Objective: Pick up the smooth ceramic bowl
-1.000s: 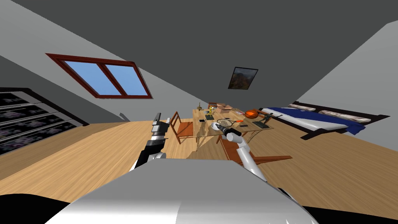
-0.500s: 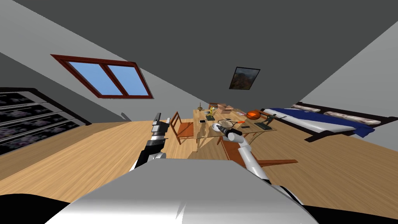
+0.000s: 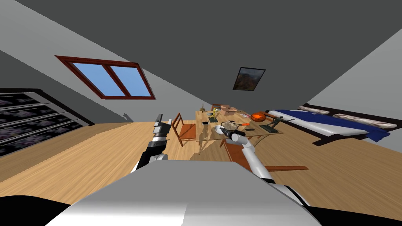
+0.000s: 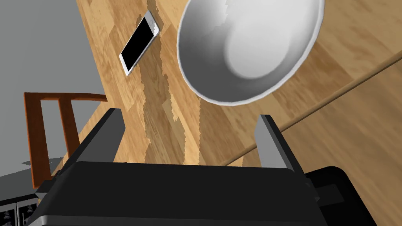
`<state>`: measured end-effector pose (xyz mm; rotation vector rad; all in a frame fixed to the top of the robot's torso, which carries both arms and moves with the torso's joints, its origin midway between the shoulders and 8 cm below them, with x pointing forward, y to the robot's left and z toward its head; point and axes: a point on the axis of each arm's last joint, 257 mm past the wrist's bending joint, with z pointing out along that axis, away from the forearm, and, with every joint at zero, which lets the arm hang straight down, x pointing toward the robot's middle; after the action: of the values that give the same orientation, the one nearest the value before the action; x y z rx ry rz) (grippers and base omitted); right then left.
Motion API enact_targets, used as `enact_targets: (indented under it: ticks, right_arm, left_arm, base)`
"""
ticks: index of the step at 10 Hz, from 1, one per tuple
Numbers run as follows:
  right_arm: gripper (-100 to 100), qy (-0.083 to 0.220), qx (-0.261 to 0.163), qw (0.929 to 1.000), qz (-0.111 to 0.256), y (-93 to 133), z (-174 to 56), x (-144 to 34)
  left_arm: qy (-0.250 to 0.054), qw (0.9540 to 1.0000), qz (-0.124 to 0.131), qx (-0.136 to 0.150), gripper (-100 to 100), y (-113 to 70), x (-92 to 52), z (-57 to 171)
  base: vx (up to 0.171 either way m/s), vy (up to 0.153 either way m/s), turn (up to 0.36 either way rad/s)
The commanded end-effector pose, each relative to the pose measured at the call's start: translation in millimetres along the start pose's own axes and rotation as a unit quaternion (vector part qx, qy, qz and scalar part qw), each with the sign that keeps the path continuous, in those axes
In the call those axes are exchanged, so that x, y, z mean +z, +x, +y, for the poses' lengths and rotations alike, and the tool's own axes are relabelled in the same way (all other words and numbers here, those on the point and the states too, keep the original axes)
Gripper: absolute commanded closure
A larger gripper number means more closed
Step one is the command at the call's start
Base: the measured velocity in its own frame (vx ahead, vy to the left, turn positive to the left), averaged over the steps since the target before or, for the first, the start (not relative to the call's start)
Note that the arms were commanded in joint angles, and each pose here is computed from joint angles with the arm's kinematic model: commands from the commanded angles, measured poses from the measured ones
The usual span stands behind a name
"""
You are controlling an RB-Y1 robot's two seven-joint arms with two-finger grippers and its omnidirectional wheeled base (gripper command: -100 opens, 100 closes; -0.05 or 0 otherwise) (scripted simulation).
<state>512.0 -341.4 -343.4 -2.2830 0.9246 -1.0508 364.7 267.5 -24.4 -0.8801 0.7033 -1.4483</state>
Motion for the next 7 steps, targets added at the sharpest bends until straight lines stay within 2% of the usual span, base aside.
enact_targets:
  ticks: [1, 3, 4, 5, 6, 7]
  right_arm:
    - [-100, -0.020, 0.033, 0.9991, -0.020, -4, 18, -0.5]
    - [-100, -0.020, 0.050, 0.9983, -0.019, -4, 18, -0.5]
    - [-100, -0.038, 0.077, 0.9957, -0.034, -7, 32, -1.3]
    - [-100, -0.038, 0.087, 0.9949, -0.034, -7, 32, -1.3]
    - [-100, -0.056, 0.109, 0.9914, -0.047, -10, 47, -3.0]
    - [-100, -0.056, 0.121, 0.9900, -0.046, -10, 47, -3.0]
  left_arm:
    - [0.000, 1.0000, 0.000, 0.000, 0, 0.0, 0.0, 0]
    - [0.000, 1.0000, 0.000, 0.000, 0, 0.0, 0.0, 0]
    - [0.000, 1.0000, 0.000, 0.000, 0, 0.0, 0.0, 0]
    - [0.000, 1.0000, 0.000, 0.000, 0, 0.0, 0.0, 0]
    - [0.000, 1.0000, 0.000, 0.000, 0, 0.0, 0.0, 0]
    - [0.000, 1.0000, 0.000, 0.000, 0, 0.0, 0.0, 0]
  base:
    - [0.071, -0.003, 0.050]
    - [0.043, -0.005, 0.005]
    - [0.042, 0.005, 0.040]
    - [0.046, -0.001, 0.025]
    - [0.065, -0.001, 0.043]
    - [0.057, -0.004, 0.018]
